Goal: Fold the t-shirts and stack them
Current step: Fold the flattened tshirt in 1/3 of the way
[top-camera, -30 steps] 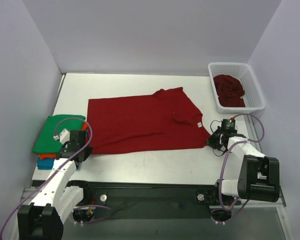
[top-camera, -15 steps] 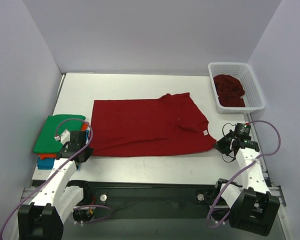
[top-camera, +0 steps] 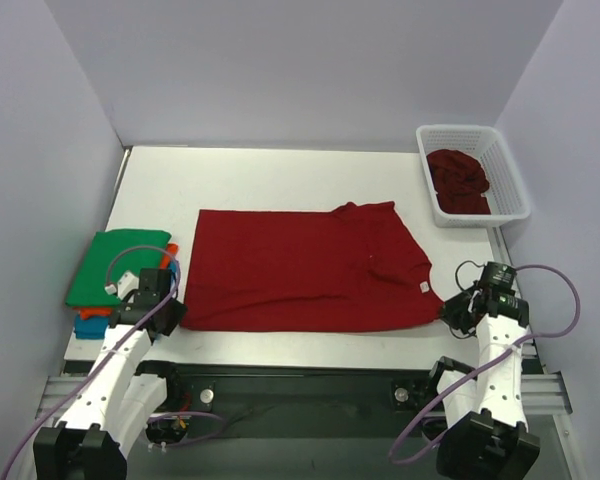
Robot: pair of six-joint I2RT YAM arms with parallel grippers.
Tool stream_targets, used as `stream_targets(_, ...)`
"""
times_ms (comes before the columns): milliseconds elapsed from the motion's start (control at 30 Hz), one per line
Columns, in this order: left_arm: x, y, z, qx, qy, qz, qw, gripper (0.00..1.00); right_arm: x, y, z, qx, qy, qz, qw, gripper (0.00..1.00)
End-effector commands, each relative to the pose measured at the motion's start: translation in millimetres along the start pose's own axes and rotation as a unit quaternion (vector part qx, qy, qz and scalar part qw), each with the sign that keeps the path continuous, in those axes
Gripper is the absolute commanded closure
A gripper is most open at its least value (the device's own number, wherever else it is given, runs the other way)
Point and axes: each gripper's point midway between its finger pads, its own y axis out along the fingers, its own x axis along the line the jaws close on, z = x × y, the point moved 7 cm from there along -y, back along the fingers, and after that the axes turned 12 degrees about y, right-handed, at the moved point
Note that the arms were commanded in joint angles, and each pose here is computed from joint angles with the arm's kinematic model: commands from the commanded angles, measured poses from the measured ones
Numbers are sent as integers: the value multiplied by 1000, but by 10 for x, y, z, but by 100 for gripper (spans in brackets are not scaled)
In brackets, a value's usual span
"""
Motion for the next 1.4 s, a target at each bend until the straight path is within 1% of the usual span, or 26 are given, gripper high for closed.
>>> stream_targets(0,-19,-125,-82,-11,-17,2,1000,56,-16,-107,-45,-12,4,17,1000,90)
stream_targets(33,-23,-140,-92,-13,-17,4,1000,45,-1,-115,-56,-12,3,16,1000,85)
stream_targets(67,-48,-178,-134,-20,-13,12,1000,40,-3,-110,-59,-10,-1,19,1000,70)
stream_targets(100,-66,-207,-166,-27,-11,18,999,36,16,-110,-50,-2,-10,9,1000,65)
stream_targets(167,-139,-284,-265,-45,-1,39,998,30,98,-73,-39,5,-37,-39,999,65)
stream_targets(200,-175,-304,-294,-48,4,50,998,30,158,-66,0,16,-50,-74,996,65)
stream_targets(233,-221,-325,-324,-51,8,63,997,29,250,-44,-29,3,-68,-114,991,62)
stream_targets(267,-303,-358,-362,-54,12,90,994,30,288,-14,0,7,-79,-140,987,56)
stream_targets(300,-379,-369,-388,-53,20,108,993,29,362,-26,38,8,-97,-158,983,55)
stream_targets(433,-907,-482,-458,-67,62,223,971,32,682,-17,50,-35,-174,-143,974,56)
stream_targets(467,-1012,-509,-459,-68,74,230,968,32,754,51,70,-23,-192,-131,972,56)
stream_targets(500,-1245,-578,-379,-58,112,250,960,33,908,33,48,-27,-204,-146,968,58)
stream_targets(567,-1545,-677,-360,-74,154,276,946,33,1050,157,80,-10,-231,-134,964,62)
stream_targets(600,-1693,-599,-273,-59,181,273,943,35,1195,147,48,-16,-241,-149,959,63)
stream_targets(633,-1958,-783,-239,-65,202,323,922,35,1256,177,36,-15,-249,-149,957,64)
stream_targets(700,-2229,-692,-109,-48,247,337,907,37,1371,294,43,-16,-271,-135,953,66)
stream_targets(733,-2385,-742,5,-38,269,362,892,40,1461,292,23,-19,-276,-139,951,66)
stream_targets(767,-2573,-831,-26,-47,284,381,879,41,1499,365,28,-13,-281,-129,951,68)
stream_targets(800,-2700,-679,113,-27,308,374,875,41,1532,393,27,-12,-288,-126,949,69)
stream_targets(867,-2992,-770,231,-23,340,406,848,42,1600,453,37,-7,-295,-119,948,70)
stream_targets(900,-3081,-610,412,4,362,403,840,43,1616,474,33,-7,-295,-117,948,70)
stream_targets(967,-3299,-534,659,27,396,416,818,44,1645,536,32,-2,-297,-110,948,70)
stream_targets(1067,-3470,-409,977,53,430,428,793,44,1678,596,38,4,-298,-106,949,70)
stream_targets(1133,-3609,-443,1083,56,440,447,777,44,1684,616,43,6,-301,-104,948,70)
stream_targets(1233,-3746,-389,1290,74,456,457,760,43,1694,646,49,9,-302,-101,948,70)
stream_targets(1367,-3851,-288,1511,92,468,458,750,43,1691,672,56,14,-302,-98,948,70)
